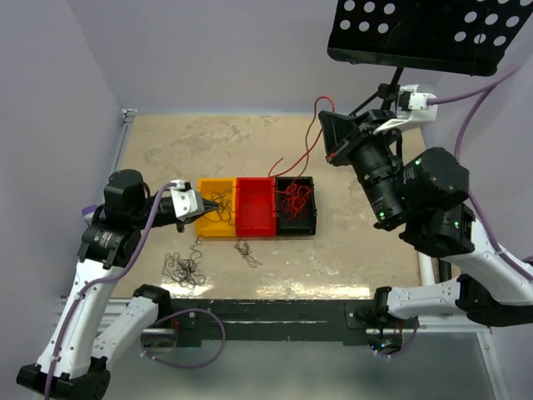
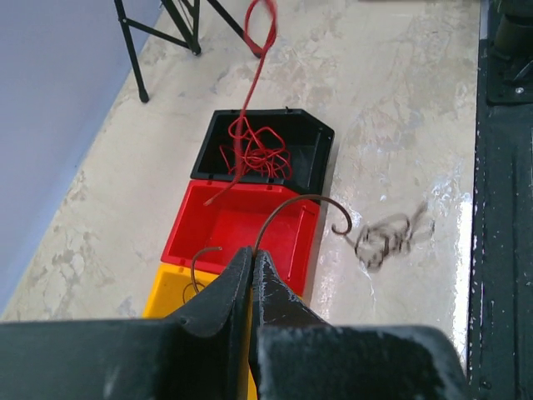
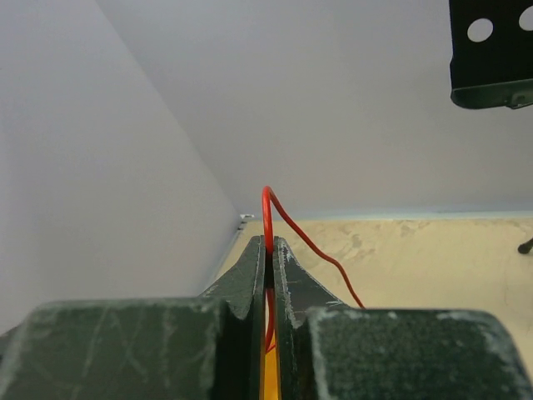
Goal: Untangle the cables
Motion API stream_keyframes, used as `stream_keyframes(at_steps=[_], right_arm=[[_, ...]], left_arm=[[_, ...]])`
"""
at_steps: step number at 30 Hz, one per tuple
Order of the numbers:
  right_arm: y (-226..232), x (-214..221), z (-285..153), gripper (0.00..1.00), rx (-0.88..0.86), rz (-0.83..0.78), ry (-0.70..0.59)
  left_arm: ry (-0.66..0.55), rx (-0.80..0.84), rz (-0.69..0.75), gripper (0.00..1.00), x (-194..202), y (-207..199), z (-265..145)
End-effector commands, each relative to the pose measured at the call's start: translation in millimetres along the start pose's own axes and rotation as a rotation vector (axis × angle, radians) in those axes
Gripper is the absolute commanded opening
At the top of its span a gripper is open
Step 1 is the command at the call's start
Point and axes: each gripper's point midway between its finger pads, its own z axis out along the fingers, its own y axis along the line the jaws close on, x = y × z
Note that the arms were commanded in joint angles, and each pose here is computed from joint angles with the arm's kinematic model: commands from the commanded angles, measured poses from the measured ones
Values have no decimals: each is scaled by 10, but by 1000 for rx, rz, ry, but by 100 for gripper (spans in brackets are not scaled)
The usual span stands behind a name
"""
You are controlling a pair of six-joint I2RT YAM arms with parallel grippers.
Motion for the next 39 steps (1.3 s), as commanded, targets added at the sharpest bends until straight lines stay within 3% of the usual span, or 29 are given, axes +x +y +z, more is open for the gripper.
stream_keyframes(at_steps=[1, 10, 18, 28, 36, 39], right_arm=[[-43, -141, 24, 0, 25, 43, -53], [-191, 249, 322, 0, 37, -17, -25], [-385, 645, 539, 0, 98, -91, 25], [-885, 1218, 806, 0, 202, -191, 102], [-1508, 2043, 975, 0, 365, -252, 270], [-1571, 2056, 929, 0, 391, -223, 269]], left_arm=[[-103, -36, 47, 0, -413, 70, -78], [-185, -175, 77, 0, -758, 294, -202], [-182, -283, 94, 0, -803, 500, -258], [-185, -279, 85, 0, -803, 535, -227], [-187, -290, 88, 0, -822, 553, -240], [-182, -291, 84, 0, -795, 556, -231]])
